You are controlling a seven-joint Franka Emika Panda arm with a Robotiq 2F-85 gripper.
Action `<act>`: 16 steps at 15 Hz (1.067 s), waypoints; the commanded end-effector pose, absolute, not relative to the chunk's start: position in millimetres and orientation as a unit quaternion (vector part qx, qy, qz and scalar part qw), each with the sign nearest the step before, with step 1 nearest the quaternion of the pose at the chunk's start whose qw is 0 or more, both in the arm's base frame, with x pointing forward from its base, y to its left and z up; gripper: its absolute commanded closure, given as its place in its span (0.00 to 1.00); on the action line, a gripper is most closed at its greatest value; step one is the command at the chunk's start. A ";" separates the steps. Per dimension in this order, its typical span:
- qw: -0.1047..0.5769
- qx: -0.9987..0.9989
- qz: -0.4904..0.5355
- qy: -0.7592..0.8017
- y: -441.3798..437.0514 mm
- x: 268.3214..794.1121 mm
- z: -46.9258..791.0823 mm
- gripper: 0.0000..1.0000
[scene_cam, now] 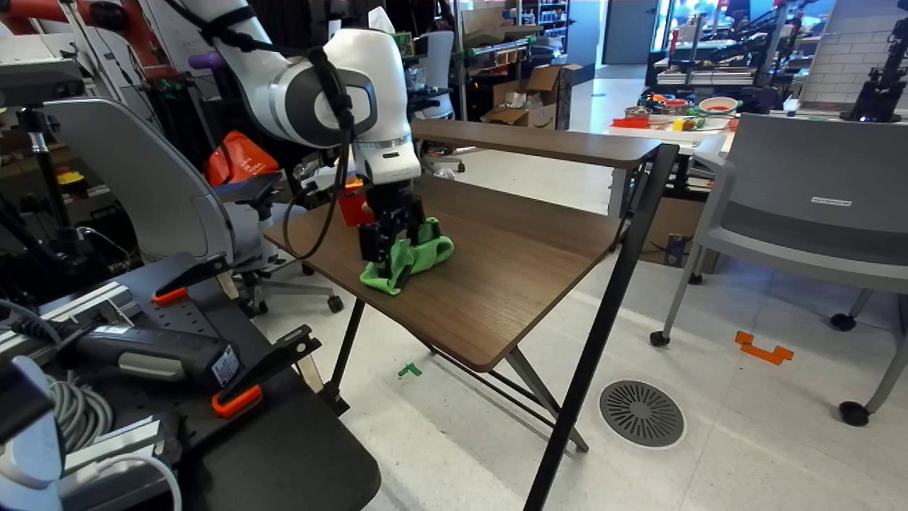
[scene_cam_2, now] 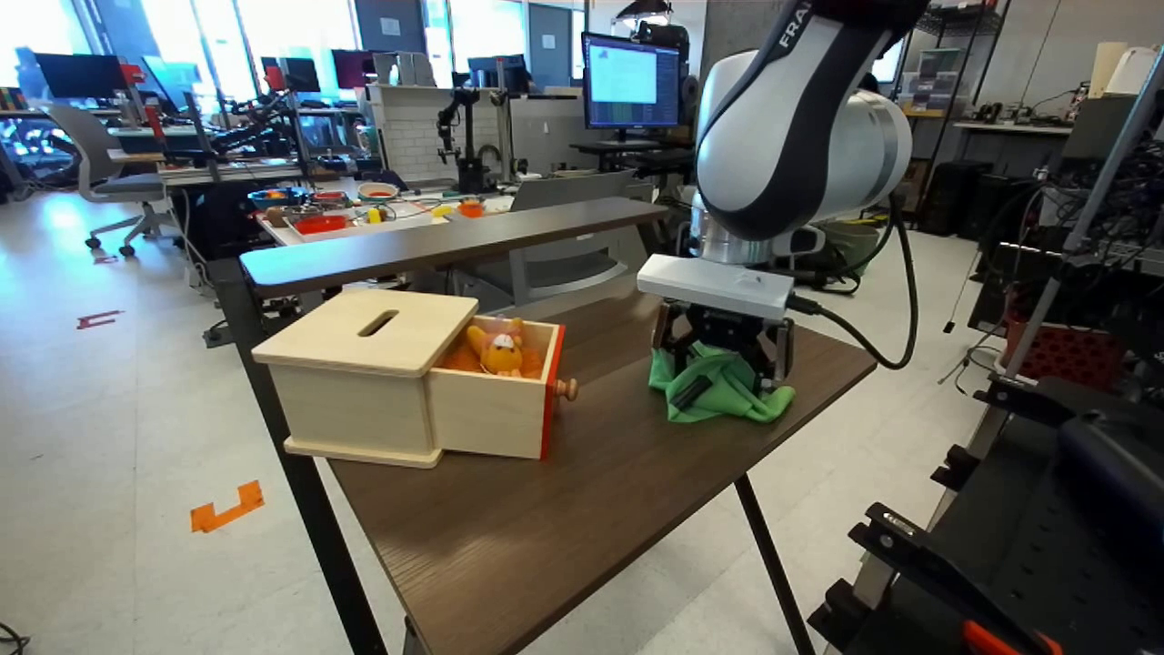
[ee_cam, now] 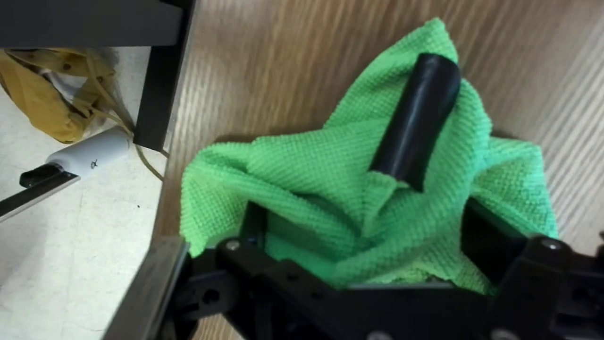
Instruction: Move the green towel forwards
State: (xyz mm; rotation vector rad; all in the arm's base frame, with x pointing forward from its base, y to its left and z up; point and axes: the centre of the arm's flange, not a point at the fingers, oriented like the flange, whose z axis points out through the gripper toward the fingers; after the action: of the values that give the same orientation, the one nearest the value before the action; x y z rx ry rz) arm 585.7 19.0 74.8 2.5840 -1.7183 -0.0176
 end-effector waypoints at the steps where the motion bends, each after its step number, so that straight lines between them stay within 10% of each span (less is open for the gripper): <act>1: 0.012 0.856 -0.025 -0.516 51.7 553.1 75.8 0.00; 16: -0.008 0.906 -0.002 -0.424 42.1 558.7 180.9 0.00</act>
State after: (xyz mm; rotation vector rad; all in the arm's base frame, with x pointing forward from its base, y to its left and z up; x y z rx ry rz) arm 570.6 54.9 117.1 2.7868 -1.3981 -0.0182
